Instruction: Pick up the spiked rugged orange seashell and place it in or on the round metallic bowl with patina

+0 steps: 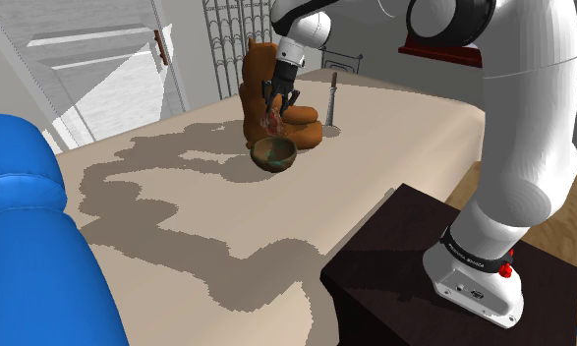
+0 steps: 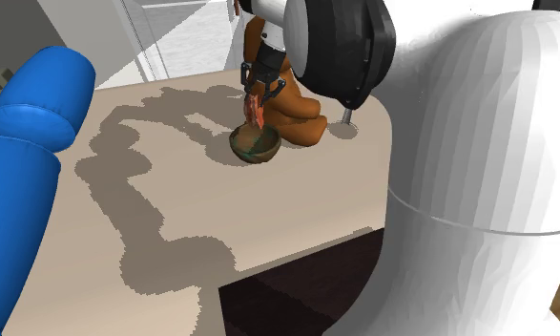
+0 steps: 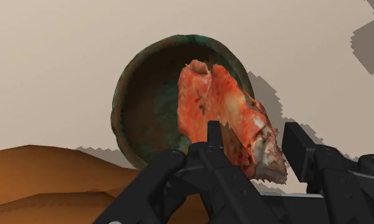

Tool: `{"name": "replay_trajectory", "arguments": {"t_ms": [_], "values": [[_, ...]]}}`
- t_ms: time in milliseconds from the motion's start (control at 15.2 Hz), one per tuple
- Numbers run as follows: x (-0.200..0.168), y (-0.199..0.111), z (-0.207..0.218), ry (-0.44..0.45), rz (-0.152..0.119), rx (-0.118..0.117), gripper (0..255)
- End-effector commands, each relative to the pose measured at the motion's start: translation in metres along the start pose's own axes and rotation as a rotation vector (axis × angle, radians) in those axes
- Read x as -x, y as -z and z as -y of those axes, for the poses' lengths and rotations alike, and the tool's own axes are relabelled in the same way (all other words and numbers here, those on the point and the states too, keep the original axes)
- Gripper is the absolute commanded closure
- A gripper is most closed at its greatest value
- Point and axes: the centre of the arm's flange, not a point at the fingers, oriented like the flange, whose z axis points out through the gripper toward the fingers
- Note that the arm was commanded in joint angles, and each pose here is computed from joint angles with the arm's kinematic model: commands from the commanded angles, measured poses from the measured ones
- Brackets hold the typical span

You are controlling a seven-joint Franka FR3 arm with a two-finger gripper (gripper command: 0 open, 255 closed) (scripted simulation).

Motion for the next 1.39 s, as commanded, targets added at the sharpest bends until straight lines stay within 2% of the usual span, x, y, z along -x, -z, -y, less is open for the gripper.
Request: {"name": "replay_trajectory", "arguments": {"t_ms": [0,990,1320], "values": [[-0.014,-0.003,0.0,0.0,0.0,0.0,255],[-0.032,-0.078,-0.031,0.0,0.0,0.0,255],[-0.032,-0.078,-0.031,0.0,0.0,0.0,255]]}}
